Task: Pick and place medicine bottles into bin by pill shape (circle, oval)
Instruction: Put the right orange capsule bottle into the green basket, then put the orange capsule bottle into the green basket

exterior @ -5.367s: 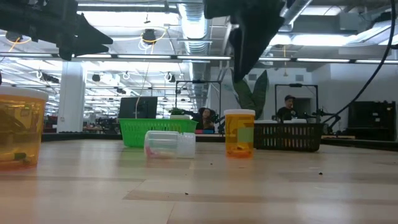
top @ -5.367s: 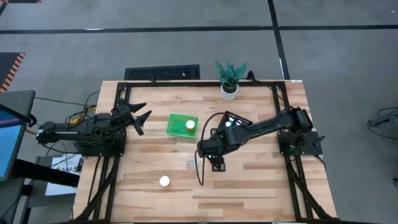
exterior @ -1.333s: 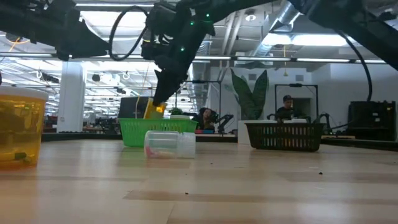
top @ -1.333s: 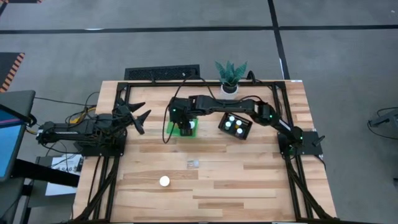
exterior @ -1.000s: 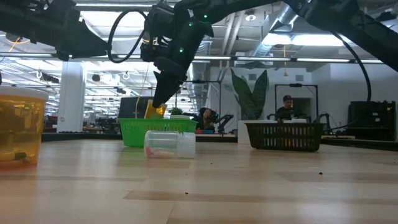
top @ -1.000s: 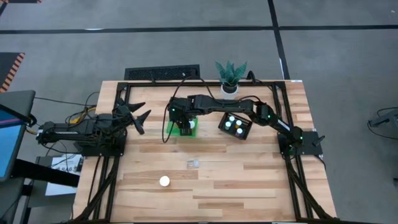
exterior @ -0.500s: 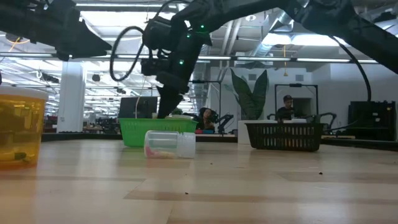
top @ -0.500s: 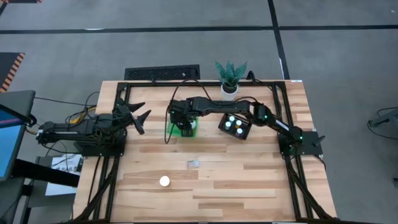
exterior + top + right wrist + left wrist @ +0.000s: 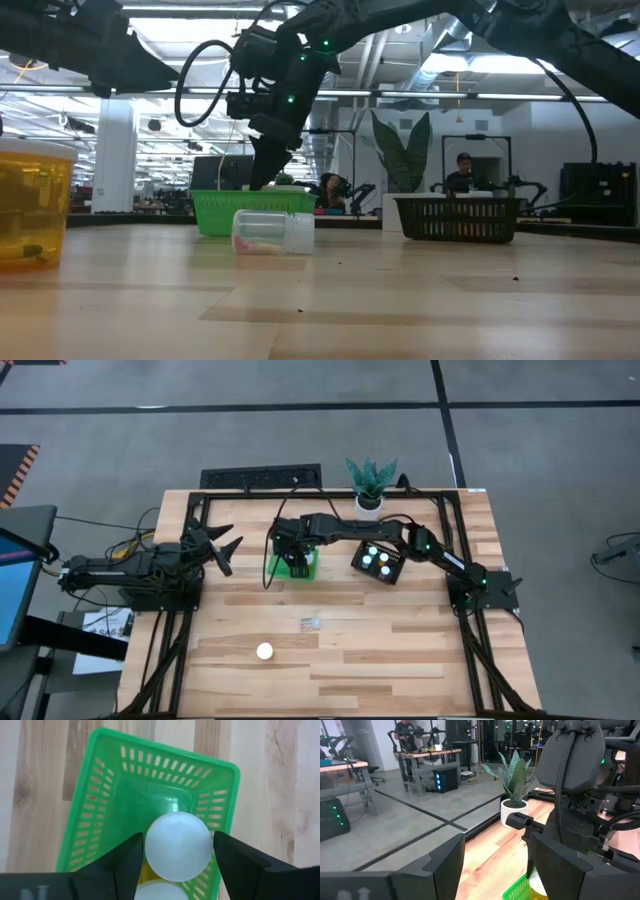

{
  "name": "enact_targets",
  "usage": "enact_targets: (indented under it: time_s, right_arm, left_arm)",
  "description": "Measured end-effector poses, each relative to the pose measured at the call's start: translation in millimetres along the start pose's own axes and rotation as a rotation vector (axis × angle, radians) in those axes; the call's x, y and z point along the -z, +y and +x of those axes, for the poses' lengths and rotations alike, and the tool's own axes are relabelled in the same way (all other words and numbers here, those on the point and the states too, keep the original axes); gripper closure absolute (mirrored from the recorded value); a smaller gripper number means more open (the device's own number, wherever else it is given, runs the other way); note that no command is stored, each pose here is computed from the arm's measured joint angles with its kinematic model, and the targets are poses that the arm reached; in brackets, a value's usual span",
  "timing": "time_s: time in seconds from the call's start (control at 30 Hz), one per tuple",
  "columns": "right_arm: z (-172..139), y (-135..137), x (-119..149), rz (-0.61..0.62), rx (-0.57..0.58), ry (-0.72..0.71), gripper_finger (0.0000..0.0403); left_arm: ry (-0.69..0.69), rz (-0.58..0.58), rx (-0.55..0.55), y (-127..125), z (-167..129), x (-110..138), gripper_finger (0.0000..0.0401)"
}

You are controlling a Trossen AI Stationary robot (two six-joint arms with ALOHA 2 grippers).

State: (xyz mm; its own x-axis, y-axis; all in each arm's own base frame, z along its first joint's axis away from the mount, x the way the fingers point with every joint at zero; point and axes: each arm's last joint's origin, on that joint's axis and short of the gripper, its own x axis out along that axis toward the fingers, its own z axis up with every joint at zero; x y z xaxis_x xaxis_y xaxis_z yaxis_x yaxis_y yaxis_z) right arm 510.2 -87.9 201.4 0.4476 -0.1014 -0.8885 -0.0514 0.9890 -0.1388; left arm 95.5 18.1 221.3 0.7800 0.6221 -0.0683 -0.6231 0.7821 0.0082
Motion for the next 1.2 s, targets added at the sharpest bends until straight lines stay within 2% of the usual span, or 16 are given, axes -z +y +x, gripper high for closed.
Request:
enact_targets:
  time_s: [0.3, 0.43, 0.6, 0.7, 0.77, 1.03, 1.1, 1.2]
  right_arm:
    - [-7, -1, -3, -0.037, 0.003, -0.006, 0.0152]
    - [-34, -5, -16, -0.061, 0.024, -0.067, 0.0152]
    - [-80, 5, -23, -0.005, -0.009, -0.149, 0.0152]
    - [-104, 28, -32, -0.009, -0.072, -0.23, 0.0152]
    - [-109, 49, -36, -0.046, -0.095, -0.238, 0.0152]
    - [-102, 153, -49, -0.28, -0.192, -0.311, 0.0147]
    - [-100, 176, -45, -0.307, -0.222, -0.283, 0.0135]
    - [-89, 200, -52, -0.326, -0.229, -0.368, 0.0106]
  left_arm:
    - [0.0, 0.0, 0.0, 0, 0, 0, 0.0181]
    - [-0.001, -0.001, 0.0, 0, 0, 0, 0.0181]
    - [-0.001, 0.0, 0.0, 0, 0, 0, 0.0181]
    - [-0.001, 0.004, 0.0, 0, 0, 0, 0.0181]
    - [-0.001, 0.006, 0.0, 0, 0, 0, 0.0181]
    - [0.014, -0.016, -0.002, 0, 0, 2, 0.0178]
    - [0.021, -0.023, -0.004, 0, 0, 2, 0.0174]
    - [0.028, -0.036, -0.007, 0, 0, 3, 0.0164]
